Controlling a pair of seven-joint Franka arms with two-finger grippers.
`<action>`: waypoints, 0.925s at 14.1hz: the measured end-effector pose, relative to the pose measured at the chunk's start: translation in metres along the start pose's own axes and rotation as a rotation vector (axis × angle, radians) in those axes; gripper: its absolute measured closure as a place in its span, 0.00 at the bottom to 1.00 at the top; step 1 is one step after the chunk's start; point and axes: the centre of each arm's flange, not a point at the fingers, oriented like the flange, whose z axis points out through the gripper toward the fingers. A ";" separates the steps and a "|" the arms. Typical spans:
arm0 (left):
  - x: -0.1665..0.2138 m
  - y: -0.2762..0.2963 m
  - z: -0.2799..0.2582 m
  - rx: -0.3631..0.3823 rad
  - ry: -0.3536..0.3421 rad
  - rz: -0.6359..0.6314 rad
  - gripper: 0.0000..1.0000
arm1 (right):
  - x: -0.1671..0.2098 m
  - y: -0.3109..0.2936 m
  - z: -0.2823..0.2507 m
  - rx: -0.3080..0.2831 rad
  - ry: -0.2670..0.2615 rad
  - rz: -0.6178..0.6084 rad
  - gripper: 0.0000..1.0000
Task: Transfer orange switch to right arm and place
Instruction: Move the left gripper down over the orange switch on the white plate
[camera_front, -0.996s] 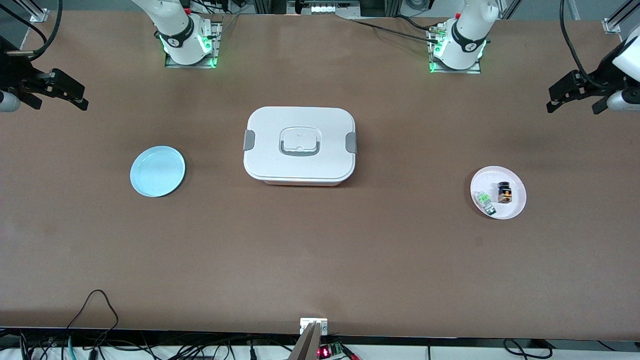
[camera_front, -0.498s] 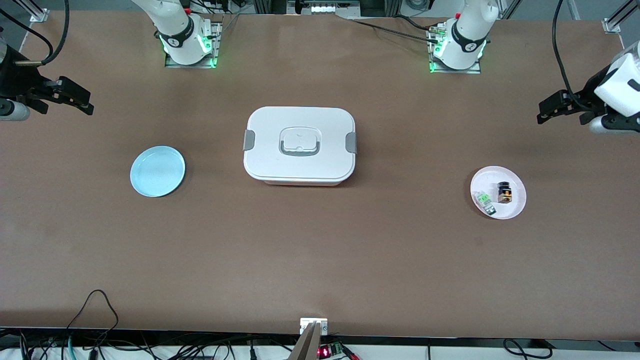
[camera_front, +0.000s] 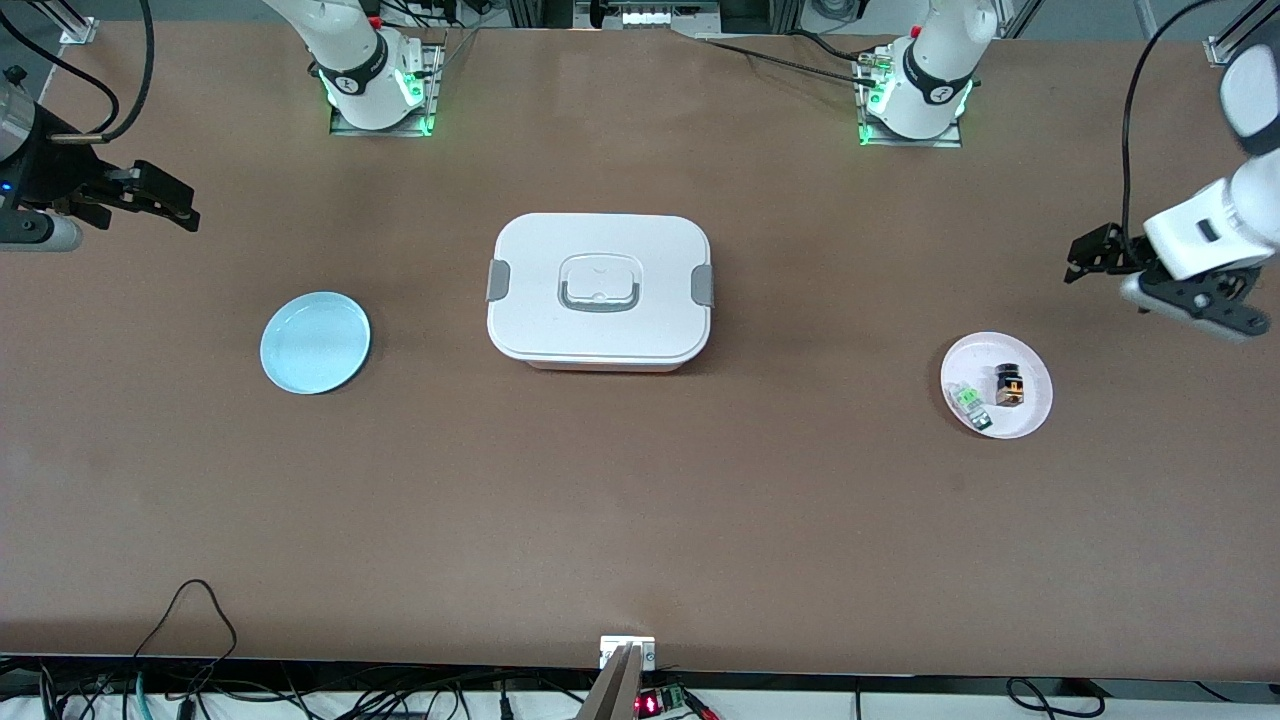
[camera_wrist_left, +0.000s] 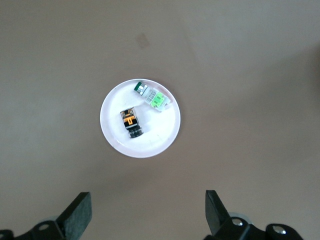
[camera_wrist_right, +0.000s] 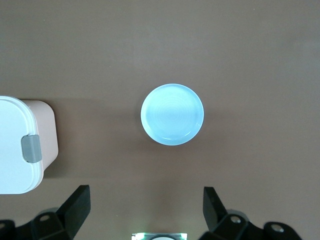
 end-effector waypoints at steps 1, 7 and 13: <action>0.000 -0.006 0.022 -0.003 -0.005 0.091 0.00 | 0.000 0.004 0.000 0.001 -0.001 0.008 0.00; 0.009 -0.025 0.131 -0.010 -0.013 0.741 0.00 | -0.007 0.015 -0.014 0.015 0.030 0.029 0.00; 0.005 -0.046 0.209 -0.049 -0.028 1.055 0.00 | -0.007 0.014 -0.013 0.018 0.028 0.028 0.00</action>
